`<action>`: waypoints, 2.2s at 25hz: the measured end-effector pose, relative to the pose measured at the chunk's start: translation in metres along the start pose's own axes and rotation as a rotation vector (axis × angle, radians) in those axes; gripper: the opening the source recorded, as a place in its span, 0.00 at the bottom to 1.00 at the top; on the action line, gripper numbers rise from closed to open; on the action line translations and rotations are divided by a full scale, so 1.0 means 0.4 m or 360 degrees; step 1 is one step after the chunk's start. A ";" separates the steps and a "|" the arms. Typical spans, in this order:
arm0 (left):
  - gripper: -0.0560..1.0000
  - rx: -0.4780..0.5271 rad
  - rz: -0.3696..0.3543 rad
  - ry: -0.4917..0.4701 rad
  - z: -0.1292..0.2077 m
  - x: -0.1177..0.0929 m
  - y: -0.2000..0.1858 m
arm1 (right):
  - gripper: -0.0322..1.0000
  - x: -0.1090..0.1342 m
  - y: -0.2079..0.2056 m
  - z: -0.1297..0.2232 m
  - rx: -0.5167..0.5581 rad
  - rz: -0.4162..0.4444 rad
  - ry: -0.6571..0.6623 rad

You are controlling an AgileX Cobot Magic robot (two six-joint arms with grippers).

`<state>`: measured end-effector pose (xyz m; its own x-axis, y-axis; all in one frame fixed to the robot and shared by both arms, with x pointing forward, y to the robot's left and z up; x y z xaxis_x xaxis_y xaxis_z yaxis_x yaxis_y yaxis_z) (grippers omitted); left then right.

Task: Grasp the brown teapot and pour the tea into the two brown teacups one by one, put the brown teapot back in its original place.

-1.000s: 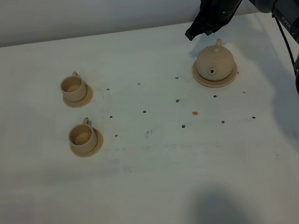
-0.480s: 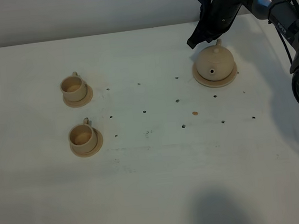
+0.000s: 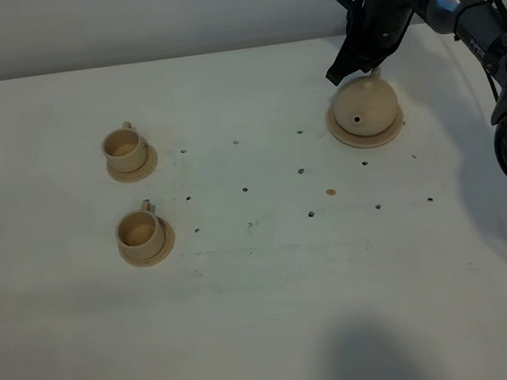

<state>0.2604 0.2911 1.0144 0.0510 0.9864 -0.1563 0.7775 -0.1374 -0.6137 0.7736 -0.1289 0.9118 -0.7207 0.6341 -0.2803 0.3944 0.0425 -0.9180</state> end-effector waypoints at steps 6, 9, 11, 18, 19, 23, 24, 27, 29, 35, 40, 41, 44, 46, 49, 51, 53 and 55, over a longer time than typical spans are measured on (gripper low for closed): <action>0.04 0.0000 0.0000 0.0000 0.000 0.000 0.000 | 0.05 -0.001 0.000 0.008 0.0041 0.0005 0.0017; 0.04 0.0000 0.0000 0.0000 0.000 0.000 0.000 | 0.05 -0.004 0.000 0.015 0.0079 0.0021 0.0035; 0.04 0.0000 0.0000 0.0000 0.000 0.000 0.000 | 0.05 -0.006 0.000 0.019 0.0097 0.0034 0.0047; 0.04 0.0000 0.0000 0.0000 0.000 0.000 0.000 | 0.05 -0.013 -0.013 0.019 0.0114 0.0054 0.0100; 0.04 0.0000 0.0000 0.0000 0.000 0.000 0.000 | 0.05 -0.015 -0.017 0.017 0.0109 0.0061 0.0107; 0.04 0.0000 0.0000 0.0000 0.000 0.000 0.000 | 0.05 -0.023 -0.029 0.011 0.0087 0.0088 0.0144; 0.04 0.0000 0.0000 0.0000 0.000 0.000 0.000 | 0.05 -0.023 -0.029 0.011 0.0086 0.0089 0.0149; 0.04 0.0000 0.0000 0.0000 0.000 0.000 0.000 | 0.05 -0.023 -0.029 0.011 0.0087 0.0090 0.0151; 0.04 0.0000 0.0000 0.0000 0.000 0.000 0.000 | 0.05 -0.023 -0.029 0.011 0.0088 0.0090 0.0153; 0.04 0.0000 0.0000 0.0000 0.000 0.000 0.000 | 0.05 -0.024 -0.029 0.012 0.0093 0.0093 0.0150; 0.04 0.0000 0.0000 0.0000 0.000 0.000 0.000 | 0.05 -0.025 -0.030 0.013 0.0096 0.0099 0.0148; 0.04 0.0000 0.0000 0.0000 0.000 0.000 0.000 | 0.05 -0.025 -0.030 0.013 0.0096 0.0098 0.0148; 0.04 0.0000 0.0000 0.0000 0.000 0.000 0.000 | 0.05 -0.025 -0.030 0.013 0.0097 0.0100 0.0147; 0.04 0.0000 0.0000 0.0000 0.000 0.000 0.000 | 0.05 -0.025 -0.027 0.014 0.0100 0.0100 0.0147; 0.04 0.0000 0.0000 0.0000 0.000 0.000 0.000 | 0.05 -0.020 -0.011 0.018 0.0117 0.0090 0.0144; 0.04 0.0000 0.0000 0.0000 0.000 0.000 0.000 | 0.05 -0.017 0.002 0.021 0.0129 0.0083 0.0142; 0.04 0.0000 0.0000 0.0000 0.000 0.000 0.000 | 0.05 -0.016 0.005 0.021 0.0128 0.0083 0.0140; 0.04 0.0000 0.0000 0.0000 0.000 0.000 0.000 | 0.05 -0.016 0.005 0.021 0.0128 0.0083 0.0137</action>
<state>0.2604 0.2911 1.0144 0.0510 0.9864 -0.1563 0.7775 -0.1374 -0.6137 0.7742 -0.1396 0.9096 -0.6476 0.6977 -0.3063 0.3805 -0.0521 -0.9233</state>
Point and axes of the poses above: a point on each arm's last joint axis where the gripper is mounted, y pointing out along that axis toward the gripper, x along the wrist's bending axis when the last joint is at zero, z = x × y, the point moved 3 cm from there along y, pointing out along that axis toward the gripper, and after that the axes turned 10 degrees about -y, right-handed, at the moved point
